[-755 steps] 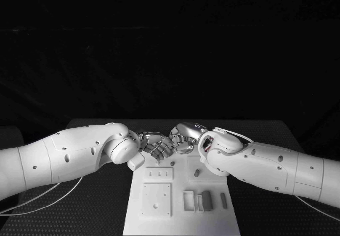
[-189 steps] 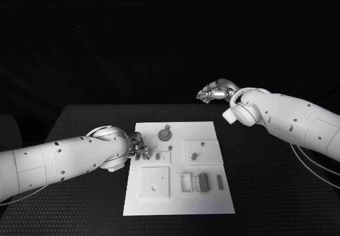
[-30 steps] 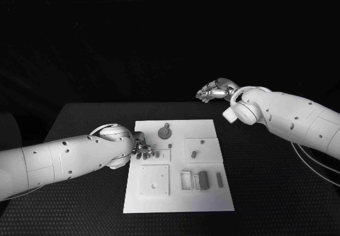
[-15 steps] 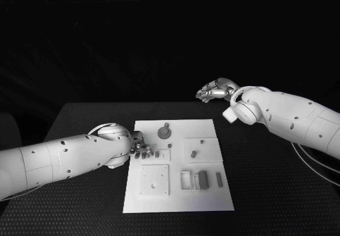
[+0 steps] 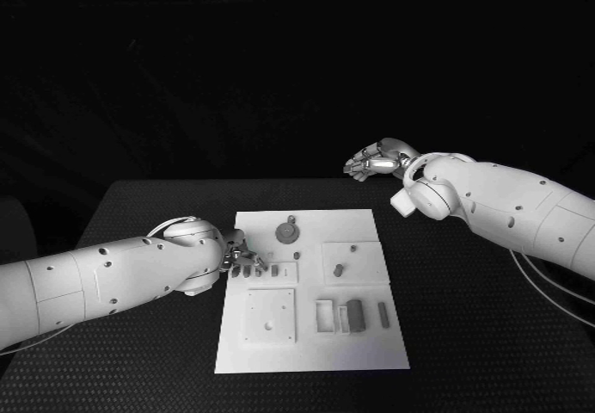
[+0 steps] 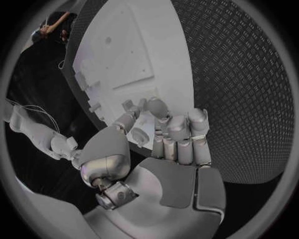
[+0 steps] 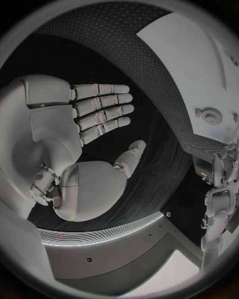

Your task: Assemble the parts on the task board

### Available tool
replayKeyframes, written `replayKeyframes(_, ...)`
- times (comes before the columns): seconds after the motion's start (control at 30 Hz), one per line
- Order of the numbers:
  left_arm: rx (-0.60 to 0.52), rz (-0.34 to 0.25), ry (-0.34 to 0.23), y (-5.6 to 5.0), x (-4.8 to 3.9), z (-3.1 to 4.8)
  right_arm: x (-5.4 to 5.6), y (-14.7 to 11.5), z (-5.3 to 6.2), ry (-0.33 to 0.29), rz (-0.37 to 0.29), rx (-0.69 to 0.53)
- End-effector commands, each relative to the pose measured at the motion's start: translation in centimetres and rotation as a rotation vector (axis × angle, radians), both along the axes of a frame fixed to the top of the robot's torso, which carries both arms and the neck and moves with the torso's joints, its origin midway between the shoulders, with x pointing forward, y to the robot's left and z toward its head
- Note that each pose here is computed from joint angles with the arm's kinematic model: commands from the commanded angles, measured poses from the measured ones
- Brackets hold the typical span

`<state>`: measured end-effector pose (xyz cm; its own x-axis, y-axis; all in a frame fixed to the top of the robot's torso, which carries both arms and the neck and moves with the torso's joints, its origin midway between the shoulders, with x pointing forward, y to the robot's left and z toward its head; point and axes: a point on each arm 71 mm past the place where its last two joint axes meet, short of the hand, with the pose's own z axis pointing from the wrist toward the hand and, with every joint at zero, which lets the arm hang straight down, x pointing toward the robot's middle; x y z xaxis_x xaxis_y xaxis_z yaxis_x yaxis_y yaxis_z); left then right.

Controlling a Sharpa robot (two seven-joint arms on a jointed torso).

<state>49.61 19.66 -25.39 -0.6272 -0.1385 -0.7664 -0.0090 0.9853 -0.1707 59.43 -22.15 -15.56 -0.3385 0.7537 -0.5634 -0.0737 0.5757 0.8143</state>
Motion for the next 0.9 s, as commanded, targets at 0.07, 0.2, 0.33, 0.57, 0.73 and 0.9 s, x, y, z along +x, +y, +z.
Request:
replayKeyframes(0.07,-0.079,0.045,-0.007,0.1,-0.12,-0.08,-0.1,0.2,-0.1,0.003,0.017,0.004)
replayKeyframes(0.2,-0.097,0.061,-0.026,0.3,-0.07,0.24,-0.1,0.1,-0.1,0.004,0.016,0.004)
replayKeyframes(0.33,-0.145,0.087,-0.066,0.6,0.35,1.10,-0.1,0.1,-0.3,0.006,0.015,0.003)
replayKeyframes(0.57,-0.477,0.066,-0.076,-0.5,1.18,3.38,-0.1,-0.2,-0.5,0.010,0.008,0.002)
replayKeyframes(0.73,-0.514,0.002,-0.215,-1.3,1.68,4.39,0.0,-0.5,-0.5,0.009,0.000,0.000)
replayKeyframes(0.9,-0.428,-0.198,-0.399,-3.1,1.86,5.40,0.0,-0.5,-0.6,0.008,-0.001,0.001)
